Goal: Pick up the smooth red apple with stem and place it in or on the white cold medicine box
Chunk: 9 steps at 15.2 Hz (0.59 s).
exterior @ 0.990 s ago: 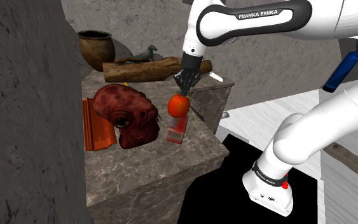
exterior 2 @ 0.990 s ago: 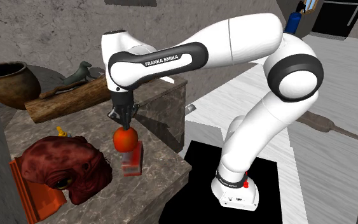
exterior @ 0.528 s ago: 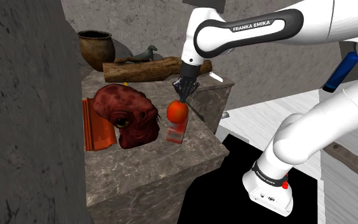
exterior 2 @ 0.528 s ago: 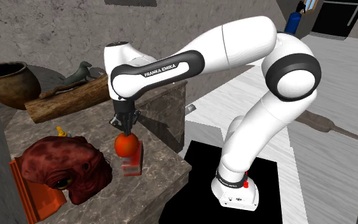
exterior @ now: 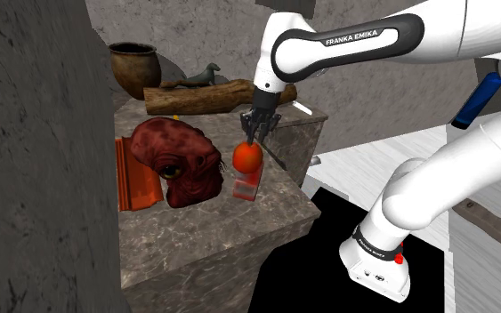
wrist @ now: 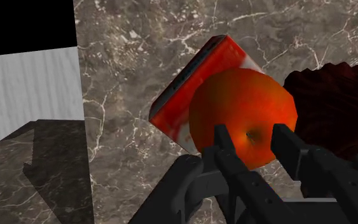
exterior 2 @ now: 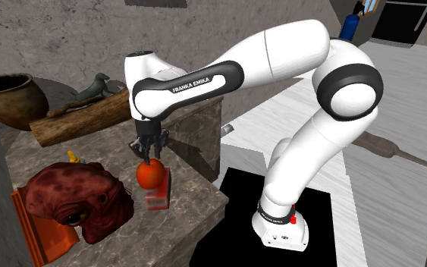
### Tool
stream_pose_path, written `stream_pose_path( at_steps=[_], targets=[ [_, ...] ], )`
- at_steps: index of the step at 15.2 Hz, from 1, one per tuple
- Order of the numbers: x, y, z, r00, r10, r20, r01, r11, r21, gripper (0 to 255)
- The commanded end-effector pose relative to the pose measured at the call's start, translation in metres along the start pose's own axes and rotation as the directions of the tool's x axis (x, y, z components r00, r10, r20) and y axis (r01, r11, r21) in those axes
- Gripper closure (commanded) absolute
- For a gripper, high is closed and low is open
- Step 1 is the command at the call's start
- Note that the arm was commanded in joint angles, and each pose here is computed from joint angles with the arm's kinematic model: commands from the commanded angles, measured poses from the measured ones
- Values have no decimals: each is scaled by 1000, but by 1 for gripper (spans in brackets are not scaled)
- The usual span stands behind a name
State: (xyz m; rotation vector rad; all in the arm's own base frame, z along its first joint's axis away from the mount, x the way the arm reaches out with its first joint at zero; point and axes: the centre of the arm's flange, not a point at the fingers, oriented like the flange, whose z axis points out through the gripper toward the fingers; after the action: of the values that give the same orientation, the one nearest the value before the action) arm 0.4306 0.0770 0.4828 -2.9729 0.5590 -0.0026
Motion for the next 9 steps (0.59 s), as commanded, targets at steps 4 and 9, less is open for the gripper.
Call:
stream_pose_path(
  at_steps=[4, 9],
  targets=[
    [0, 0, 0, 1000, 0, 0, 0, 1000, 0, 0],
    [0, 0, -50, 1000, 0, 0, 0, 1000, 0, 0]
  ],
)
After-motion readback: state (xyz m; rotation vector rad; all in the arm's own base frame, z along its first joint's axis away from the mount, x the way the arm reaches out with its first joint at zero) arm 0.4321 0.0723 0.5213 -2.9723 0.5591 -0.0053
